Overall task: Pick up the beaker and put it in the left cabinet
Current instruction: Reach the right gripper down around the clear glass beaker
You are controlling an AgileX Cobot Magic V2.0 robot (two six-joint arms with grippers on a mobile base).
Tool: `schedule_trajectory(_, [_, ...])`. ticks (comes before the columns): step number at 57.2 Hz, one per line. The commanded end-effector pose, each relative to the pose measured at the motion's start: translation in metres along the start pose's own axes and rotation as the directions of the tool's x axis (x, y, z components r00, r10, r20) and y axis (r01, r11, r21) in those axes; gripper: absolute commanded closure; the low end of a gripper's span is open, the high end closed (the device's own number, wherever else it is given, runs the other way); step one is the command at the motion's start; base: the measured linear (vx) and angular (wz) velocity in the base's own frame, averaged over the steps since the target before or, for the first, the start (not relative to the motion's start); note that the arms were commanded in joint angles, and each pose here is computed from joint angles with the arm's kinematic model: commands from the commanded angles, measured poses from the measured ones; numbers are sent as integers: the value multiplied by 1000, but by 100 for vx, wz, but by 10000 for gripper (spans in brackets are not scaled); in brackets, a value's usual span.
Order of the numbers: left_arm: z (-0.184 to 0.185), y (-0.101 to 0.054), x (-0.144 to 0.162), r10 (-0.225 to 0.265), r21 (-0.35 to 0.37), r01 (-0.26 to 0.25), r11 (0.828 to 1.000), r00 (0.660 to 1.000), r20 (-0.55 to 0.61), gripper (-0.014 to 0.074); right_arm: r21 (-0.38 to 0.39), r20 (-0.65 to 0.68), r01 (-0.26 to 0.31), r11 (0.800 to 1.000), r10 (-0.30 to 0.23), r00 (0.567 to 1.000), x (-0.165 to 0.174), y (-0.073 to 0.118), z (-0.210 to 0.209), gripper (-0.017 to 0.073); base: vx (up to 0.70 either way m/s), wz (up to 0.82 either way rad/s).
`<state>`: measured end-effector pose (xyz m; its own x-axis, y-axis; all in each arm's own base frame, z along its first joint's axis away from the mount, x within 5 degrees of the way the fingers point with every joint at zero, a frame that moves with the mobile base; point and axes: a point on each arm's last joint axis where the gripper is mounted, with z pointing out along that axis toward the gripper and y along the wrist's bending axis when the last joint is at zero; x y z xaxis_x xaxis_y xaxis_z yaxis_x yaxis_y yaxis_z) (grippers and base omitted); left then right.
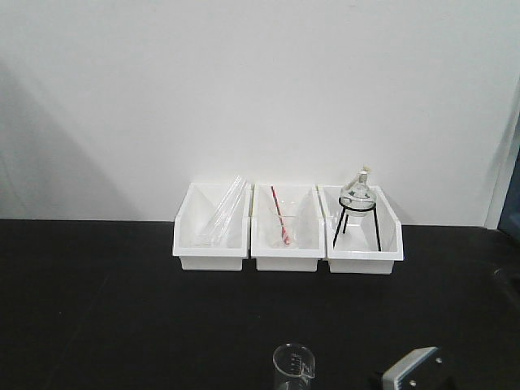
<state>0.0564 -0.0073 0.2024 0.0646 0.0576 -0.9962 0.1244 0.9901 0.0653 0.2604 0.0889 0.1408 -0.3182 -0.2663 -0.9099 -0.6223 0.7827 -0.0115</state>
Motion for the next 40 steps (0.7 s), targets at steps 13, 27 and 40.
schedule_trajectory(13, [-1, 0, -3, -11, -6, 11, 1000, 996, 85, 592, -42, 105, -1, 999, 6, 994, -17, -2, 53, -45, 0, 0])
schedule_trajectory(27, [-1, 0, -3, -11, -6, 11, 1000, 996, 85, 592, -68, 125, 15, 998, -6, 992, -22, -2, 87, -41, 0, 0])
schedule_trajectory(40, [-1, 0, -3, -11, -6, 11, 1000, 996, 85, 592, -88, 156, 30, 996, -16, 988, -30, 3, 112, -35, 0, 0])
